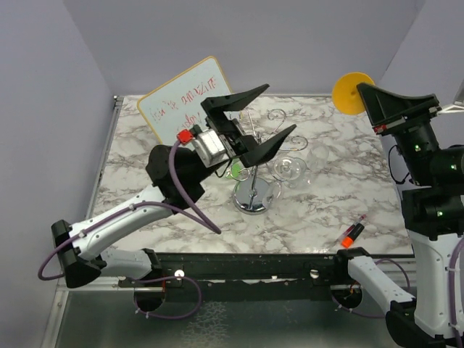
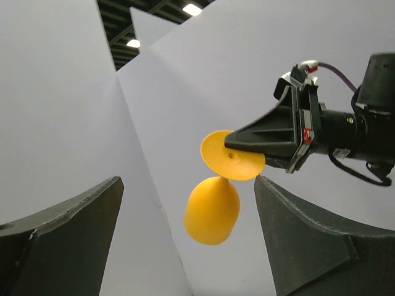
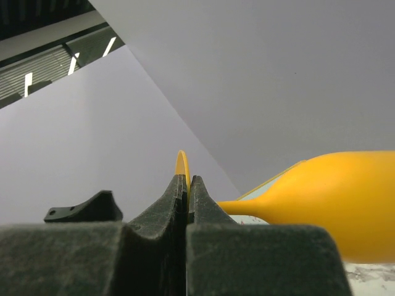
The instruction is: Place the wine glass upside down on the wine glass rack
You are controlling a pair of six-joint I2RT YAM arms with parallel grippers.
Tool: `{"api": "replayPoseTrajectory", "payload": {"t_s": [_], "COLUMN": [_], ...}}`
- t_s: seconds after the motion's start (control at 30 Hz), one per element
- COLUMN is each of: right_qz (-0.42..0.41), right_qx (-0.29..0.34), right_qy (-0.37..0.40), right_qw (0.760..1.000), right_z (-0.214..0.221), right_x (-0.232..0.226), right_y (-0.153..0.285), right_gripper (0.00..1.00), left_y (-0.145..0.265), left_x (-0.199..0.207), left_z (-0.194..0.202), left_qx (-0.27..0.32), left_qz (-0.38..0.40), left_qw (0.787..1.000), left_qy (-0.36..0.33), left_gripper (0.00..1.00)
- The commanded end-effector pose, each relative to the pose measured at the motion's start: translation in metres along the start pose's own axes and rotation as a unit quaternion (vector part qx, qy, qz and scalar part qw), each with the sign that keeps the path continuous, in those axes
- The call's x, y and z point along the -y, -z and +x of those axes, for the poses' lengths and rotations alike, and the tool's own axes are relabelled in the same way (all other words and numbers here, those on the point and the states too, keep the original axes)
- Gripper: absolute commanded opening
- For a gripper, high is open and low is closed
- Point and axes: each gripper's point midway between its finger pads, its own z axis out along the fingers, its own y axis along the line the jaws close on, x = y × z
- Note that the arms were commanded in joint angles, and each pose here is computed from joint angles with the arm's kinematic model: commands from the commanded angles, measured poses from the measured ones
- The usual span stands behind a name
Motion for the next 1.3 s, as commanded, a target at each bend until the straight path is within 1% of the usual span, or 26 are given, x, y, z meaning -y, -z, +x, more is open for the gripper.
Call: {"api": "replayPoseTrajectory", "payload": {"t_s": [0.0,0.13,0.23,0.3,0.47,0.6,0.7,0.83,1.1,1.17,1.27], "right_qz": [0.023,0.024,0.012,0.006,0.011,0.023,0.027,0.029,0.026,0.032,0.041], "right_qx": [-0.009,-0.046,-0.07,-0.091,-0.119,-0.137,-0.158,-0.187,-0.23,-0.238,-0.248], "right_qy": [0.011,-0.006,-0.036,-0.063,-0.106,-0.119,-0.121,-0.125,-0.148,-0.157,-0.167], "right_qw": [1.0,0.999,0.997,0.994,0.987,0.983,0.98,0.974,0.962,0.958,0.953], "right_z": [0.011,0.033,0.051,0.066,0.094,0.117,0.141,0.175,0.222,0.232,0.241], "right_x": [0.029,0.049,0.061,0.07,0.098,0.113,0.114,0.112,0.098,0.098,0.1], "right_y": [-0.021,-0.04,-0.056,-0.066,-0.082,-0.095,-0.108,-0.119,-0.117,-0.111,-0.104], "right_gripper": [0.01,0.01,0.01,0.01,0.01,0.01,0.01,0.01,0.01,0.01,0.01], "left_y": [0.028,0.054,0.081,0.107,0.172,0.218,0.247,0.273,0.277,0.282,0.293], "left_x": [-0.03,-0.043,-0.058,-0.068,-0.095,-0.105,-0.103,-0.104,-0.102,-0.103,-0.108], "left_z": [-0.013,-0.017,-0.016,-0.011,-0.022,-0.026,-0.019,-0.012,-0.013,-0.009,-0.005], "left_qx": [-0.048,-0.118,-0.162,-0.197,-0.235,-0.262,-0.29,-0.303,-0.27,-0.275,-0.287], "left_qz": [-0.1,-0.135,-0.187,-0.226,-0.329,-0.388,-0.407,-0.427,-0.426,-0.437,-0.469], "left_qw": [0.992,0.982,0.967,0.953,0.914,0.884,0.866,0.852,0.863,0.856,0.835], "left_qy": [0.059,0.062,0.064,0.055,0.024,0.013,0.009,-0.011,-0.012,-0.015,-0.017], "left_gripper": [0.89,0.9,0.9,0.89,0.89,0.89,0.89,0.89,0.89,0.88,0.88]}}
